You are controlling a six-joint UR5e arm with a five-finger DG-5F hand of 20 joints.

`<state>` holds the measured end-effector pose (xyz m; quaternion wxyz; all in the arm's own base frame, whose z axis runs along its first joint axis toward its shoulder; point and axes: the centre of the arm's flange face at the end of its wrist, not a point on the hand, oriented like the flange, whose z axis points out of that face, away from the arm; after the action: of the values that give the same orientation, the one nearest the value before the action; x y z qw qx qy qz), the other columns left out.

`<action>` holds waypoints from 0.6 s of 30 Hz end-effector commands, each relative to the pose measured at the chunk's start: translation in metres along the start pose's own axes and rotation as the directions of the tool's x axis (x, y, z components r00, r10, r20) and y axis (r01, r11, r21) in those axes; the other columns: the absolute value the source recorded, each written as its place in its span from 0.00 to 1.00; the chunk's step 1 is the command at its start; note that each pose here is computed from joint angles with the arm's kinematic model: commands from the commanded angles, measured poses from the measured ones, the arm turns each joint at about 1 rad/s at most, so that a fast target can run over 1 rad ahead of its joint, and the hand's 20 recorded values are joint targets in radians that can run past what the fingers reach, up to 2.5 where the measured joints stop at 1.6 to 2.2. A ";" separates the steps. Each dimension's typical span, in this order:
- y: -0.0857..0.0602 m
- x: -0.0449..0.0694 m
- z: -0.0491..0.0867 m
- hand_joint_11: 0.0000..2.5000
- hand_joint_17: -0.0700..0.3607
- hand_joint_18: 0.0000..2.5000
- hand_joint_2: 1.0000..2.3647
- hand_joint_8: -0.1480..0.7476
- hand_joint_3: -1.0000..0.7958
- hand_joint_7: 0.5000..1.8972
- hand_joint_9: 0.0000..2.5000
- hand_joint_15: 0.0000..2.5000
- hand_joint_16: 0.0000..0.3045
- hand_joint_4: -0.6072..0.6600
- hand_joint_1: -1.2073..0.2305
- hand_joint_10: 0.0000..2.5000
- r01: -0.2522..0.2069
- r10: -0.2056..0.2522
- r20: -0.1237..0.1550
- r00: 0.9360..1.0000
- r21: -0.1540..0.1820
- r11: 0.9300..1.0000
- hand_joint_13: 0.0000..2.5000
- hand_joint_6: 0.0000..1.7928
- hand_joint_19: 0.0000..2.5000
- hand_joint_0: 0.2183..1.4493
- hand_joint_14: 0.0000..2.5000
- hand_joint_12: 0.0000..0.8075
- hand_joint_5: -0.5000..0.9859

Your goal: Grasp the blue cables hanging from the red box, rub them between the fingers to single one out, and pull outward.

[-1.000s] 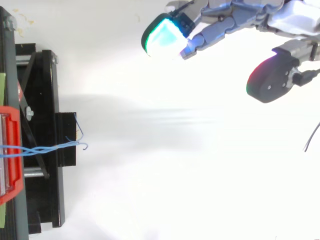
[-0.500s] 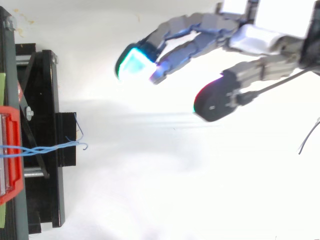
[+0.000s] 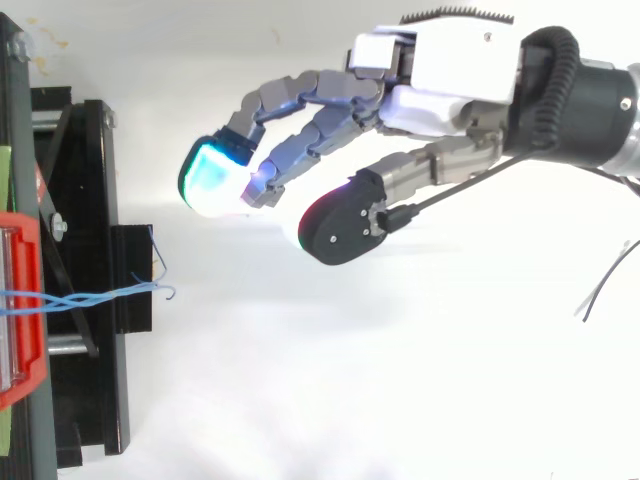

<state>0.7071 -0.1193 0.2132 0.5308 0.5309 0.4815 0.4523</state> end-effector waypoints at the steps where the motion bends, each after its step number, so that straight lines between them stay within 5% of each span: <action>1: -0.010 0.008 0.014 0.08 0.45 0.20 0.00 0.50 0.28 0.22 0.30 0.19 0.18 0.68 0.40 0.00 -0.002 0.002 -0.008 1.000 -0.022 1.000 0.27 0.28 0.20 0.18 0.01 0.51 0.22; 10: -0.040 0.016 0.051 0.09 0.43 0.19 0.00 0.49 0.28 0.26 0.29 0.19 0.17 0.69 0.36 0.00 -0.005 0.004 -0.039 0.999 -0.027 1.000 0.25 0.28 0.20 0.21 0.01 0.50 0.23; 18: -0.057 0.030 0.067 0.09 0.42 0.18 0.00 0.48 0.28 0.28 0.29 0.19 0.16 0.69 0.36 0.00 -0.011 0.008 -0.044 0.999 -0.059 0.998 0.24 0.28 0.21 0.22 0.01 0.49 0.23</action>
<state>0.7703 -0.1039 0.1616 0.5301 0.5090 0.4825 0.4765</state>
